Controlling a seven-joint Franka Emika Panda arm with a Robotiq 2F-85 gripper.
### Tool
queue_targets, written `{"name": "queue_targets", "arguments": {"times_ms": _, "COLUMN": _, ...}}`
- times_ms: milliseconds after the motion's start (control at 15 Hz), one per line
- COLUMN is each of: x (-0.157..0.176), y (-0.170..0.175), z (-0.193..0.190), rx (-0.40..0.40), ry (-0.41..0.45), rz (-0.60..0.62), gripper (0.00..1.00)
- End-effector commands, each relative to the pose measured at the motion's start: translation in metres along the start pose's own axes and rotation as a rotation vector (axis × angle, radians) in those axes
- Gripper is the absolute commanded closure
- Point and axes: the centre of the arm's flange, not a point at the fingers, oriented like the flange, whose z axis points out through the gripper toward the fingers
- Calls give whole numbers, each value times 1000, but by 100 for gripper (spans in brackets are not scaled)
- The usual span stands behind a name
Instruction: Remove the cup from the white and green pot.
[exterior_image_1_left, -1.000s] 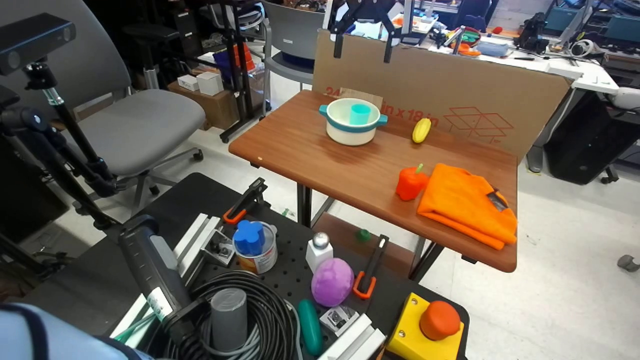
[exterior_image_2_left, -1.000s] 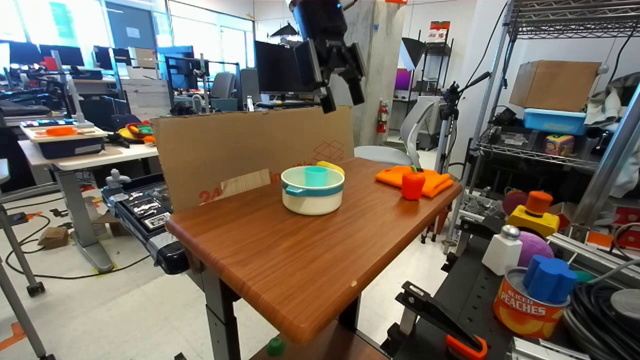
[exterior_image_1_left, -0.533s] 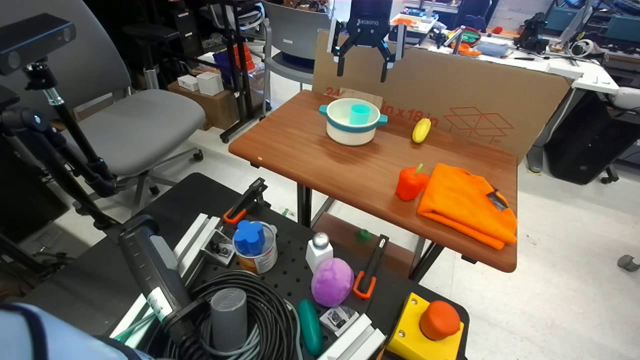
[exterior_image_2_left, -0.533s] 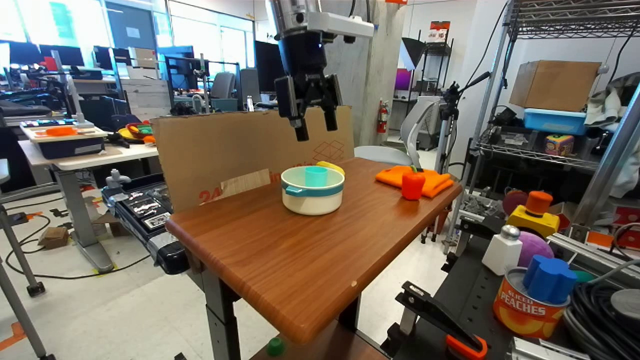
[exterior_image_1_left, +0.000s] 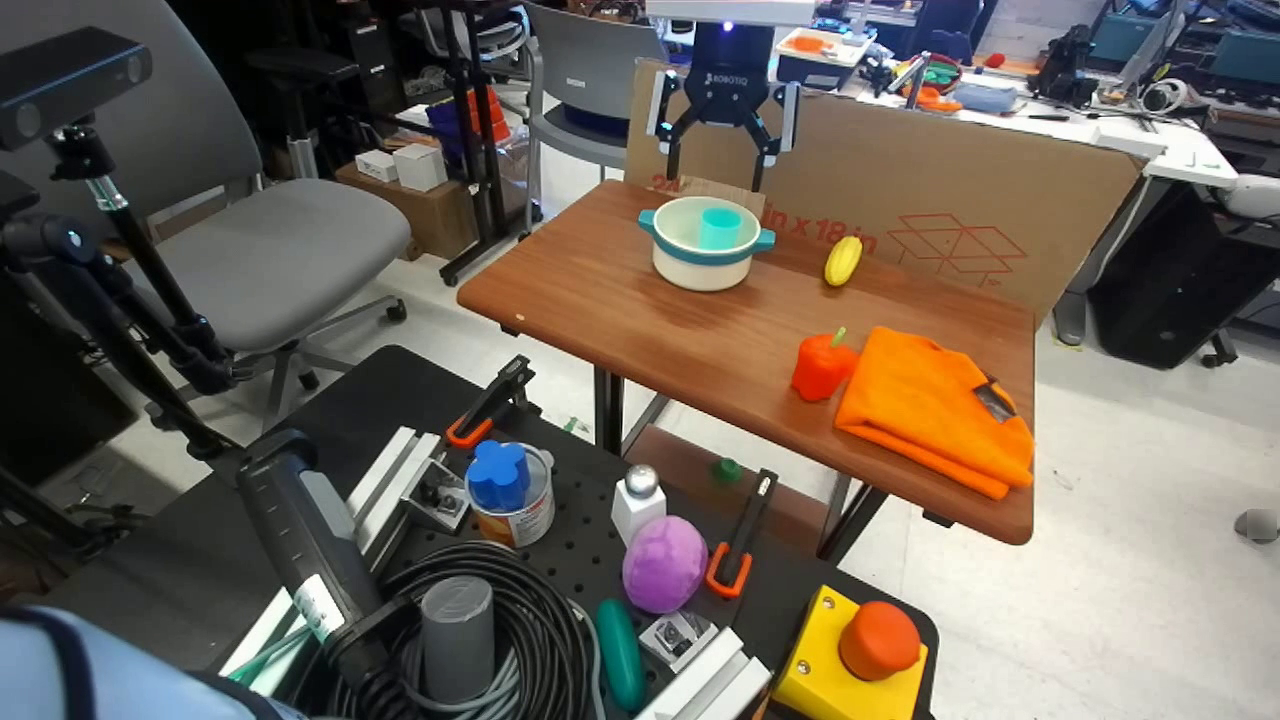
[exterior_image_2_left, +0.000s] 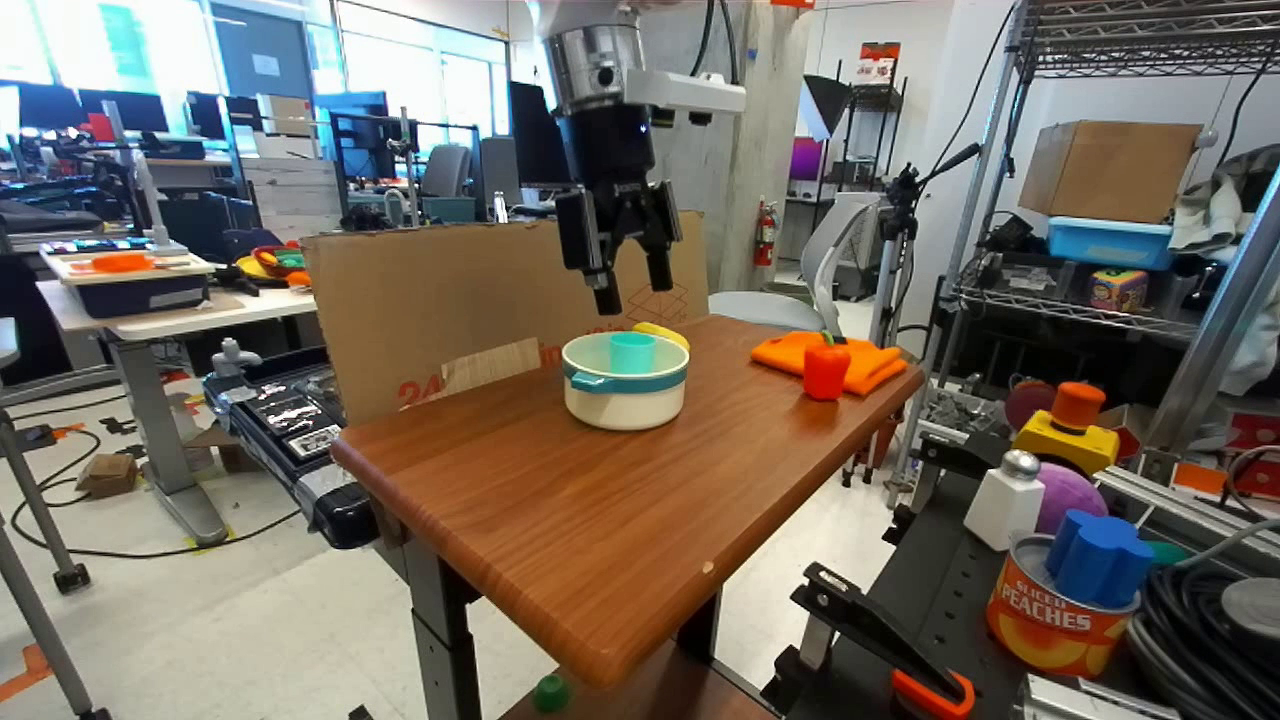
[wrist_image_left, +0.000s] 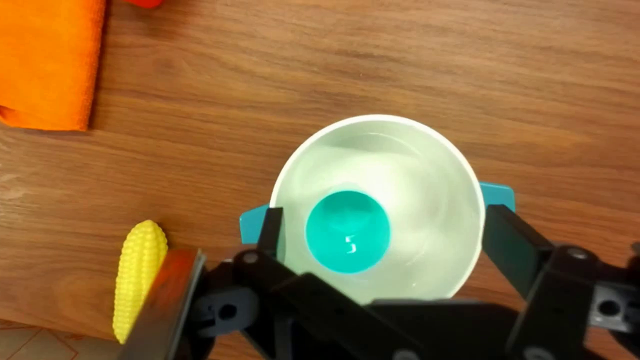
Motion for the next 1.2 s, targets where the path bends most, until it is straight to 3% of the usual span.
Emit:
{"name": "queue_targets", "arguments": {"times_ms": 0, "x": -7, "y": -7, "z": 12, "rx": -11, "ry": -3, "rz": -42, "gripper": 0}}
{"name": "queue_targets", "arguments": {"times_ms": 1133, "x": 23, "y": -30, "z": 31, "rx": -6, "ry": -43, "rz": -73, "gripper": 0}}
